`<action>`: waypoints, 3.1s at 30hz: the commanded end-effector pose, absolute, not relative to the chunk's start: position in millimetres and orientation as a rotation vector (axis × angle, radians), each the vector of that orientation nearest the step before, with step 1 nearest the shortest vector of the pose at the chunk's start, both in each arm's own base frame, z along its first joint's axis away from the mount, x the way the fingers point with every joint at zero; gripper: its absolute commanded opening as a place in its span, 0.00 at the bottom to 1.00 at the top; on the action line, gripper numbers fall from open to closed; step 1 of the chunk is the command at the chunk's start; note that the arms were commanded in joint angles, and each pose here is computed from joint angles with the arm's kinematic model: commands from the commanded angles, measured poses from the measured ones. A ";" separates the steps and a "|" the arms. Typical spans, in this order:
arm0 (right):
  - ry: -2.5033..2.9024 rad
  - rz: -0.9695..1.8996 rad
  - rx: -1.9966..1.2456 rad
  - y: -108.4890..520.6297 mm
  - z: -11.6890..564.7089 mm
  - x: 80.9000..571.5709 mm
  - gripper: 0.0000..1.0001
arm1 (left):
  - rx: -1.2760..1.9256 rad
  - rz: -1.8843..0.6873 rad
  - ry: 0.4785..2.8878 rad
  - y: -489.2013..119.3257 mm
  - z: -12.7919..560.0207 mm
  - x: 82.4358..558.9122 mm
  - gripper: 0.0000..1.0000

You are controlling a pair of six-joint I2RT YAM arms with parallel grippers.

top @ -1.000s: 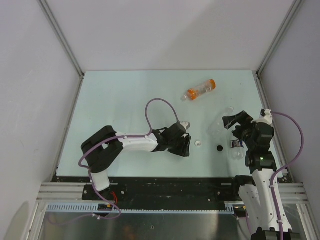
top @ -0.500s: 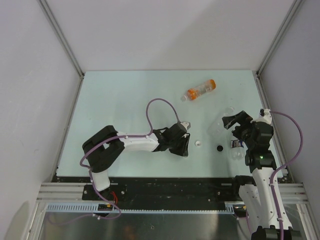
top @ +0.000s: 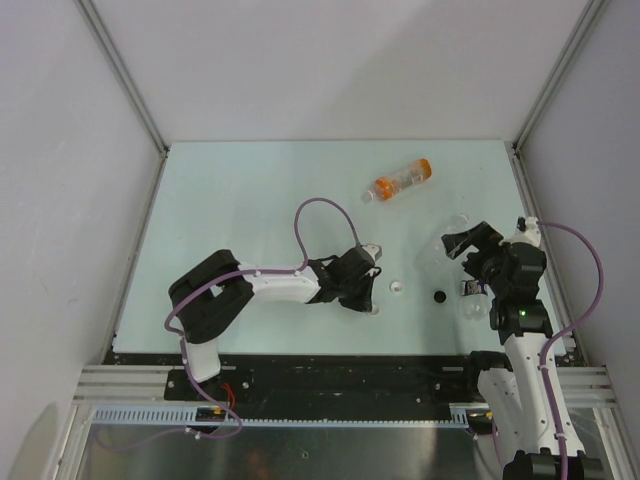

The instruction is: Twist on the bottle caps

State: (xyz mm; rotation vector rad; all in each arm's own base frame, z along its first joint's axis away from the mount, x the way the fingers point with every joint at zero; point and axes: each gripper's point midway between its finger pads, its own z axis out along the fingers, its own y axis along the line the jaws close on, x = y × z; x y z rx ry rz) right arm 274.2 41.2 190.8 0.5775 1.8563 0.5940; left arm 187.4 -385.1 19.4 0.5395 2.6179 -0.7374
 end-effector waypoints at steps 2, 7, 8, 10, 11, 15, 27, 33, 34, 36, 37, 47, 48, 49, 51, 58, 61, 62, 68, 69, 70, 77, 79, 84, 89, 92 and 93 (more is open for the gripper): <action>1.823 0.640 0.487 50.0 212.0 276.5 0.98 | 0.588 -0.743 2.603 -390.6 20.0 187.1 0.02; 1.841 0.784 0.374 74.8 218.7 271.8 0.98 | 0.589 -0.749 2.535 -389.7 40.3 193.5 0.00; 1.841 0.822 0.352 80.5 221.3 270.5 0.98 | 0.590 -0.749 2.500 -389.4 50.5 197.2 0.00; 1.827 0.921 0.303 94.1 231.0 267.4 0.98 | 0.586 -0.745 2.403 -387.4 76.5 207.2 0.00; 1.817 0.979 0.279 101.3 237.7 265.1 0.97 | 0.581 -0.752 2.344 -386.2 91.5 211.9 0.00; 1.757 1.242 0.166 133.4 271.8 250.0 0.96 | 0.561 -0.907 1.966 -378.4 179.9 217.3 0.00; 1.566 1.904 -0.301 253.2 349.7 156.3 0.94 | 0.377 -1.072 1.166 -278.7 335.0 176.4 0.00; 1.529 2.077 -0.400 284.4 361.2 138.1 0.90 | 0.388 -1.108 1.066 -266.3 346.2 160.9 0.00; 1.543 2.082 -0.399 289.4 359.2 139.0 0.89 | 0.394 -1.118 1.055 -266.3 346.9 158.2 0.00; 1.558 2.090 -0.408 297.2 356.6 138.9 0.88 | 0.411 -1.131 1.041 -267.3 347.4 154.5 0.00; 1.559 2.093 -0.416 299.9 356.0 138.8 0.88 | 0.416 -1.134 1.039 -267.8 347.0 153.7 0.00; 1.547 2.114 -0.399 309.1 359.7 144.0 0.82 | 0.477 -1.161 1.037 -277.1 339.9 147.3 0.00; 1.543 2.114 -0.401 309.4 360.9 144.4 0.82 | 0.481 -1.159 1.038 -277.7 339.2 147.3 0.00; 1.540 2.114 -0.403 310.0 362.2 144.9 0.81 | 0.481 -1.155 1.040 -278.1 338.4 148.1 0.00; 1.536 2.115 -0.413 311.0 364.0 145.2 0.75 | 0.480 -1.144 1.044 -278.3 336.9 149.9 0.00; 1.564 2.135 -0.435 315.4 361.9 145.4 0.56 | 0.469 -1.121 1.053 -276.5 333.9 153.7 0.00; 1.575 2.140 -0.456 316.3 359.5 142.9 0.52 | 0.448 -1.102 1.066 -275.2 332.4 158.9 0.00; 1.578 2.141 -0.460 316.6 359.0 142.2 0.51 | 0.440 -1.096 1.071 -274.7 332.0 160.6 0.00; 1.569 2.135 -0.491 315.8 359.6 138.3 0.40 | 0.436 -1.087 1.082 -276.2 329.8 163.4 0.00; 1.568 2.130 -0.495 315.6 359.7 137.9 0.36 | 0.438 -1.088 1.082 -276.4 329.6 163.3 0.00; 1.573 2.122 -0.496 315.9 358.9 138.4 0.33 | 0.438 -1.087 1.083 -276.5 329.5 163.4 0.00; 1.636 1.956 -0.494 314.7 348.8 150.4 0.26 | 0.425 -1.082 1.090 -273.0 325.3 163.9 0.37; 1.669 1.847 -0.463 310.5 345.5 160.6 0.26 | 0.384 -1.055 1.112 -267.2 320.1 170.3 0.47; 1.816 1.391 -0.264 280.0 319.0 204.3 0.27 | 0.292 -0.984 1.180 -251.8 302.1 184.0 0.72; 1.985 0.989 -0.094 242.2 266.2 234.1 0.25 | 0.162 -0.891 1.314 -232.5 274.1 202.0 0.97; 2.084 0.763 -0.076 234.9 226.5 243.8 0.25 | -0.006 -0.729 1.504 -209.5 241.0 223.7 0.99; 2.114 0.706 -0.088 236.5 213.6 245.5 0.25 | -0.065 -0.663 1.565 -200.2 229.6 229.5 0.99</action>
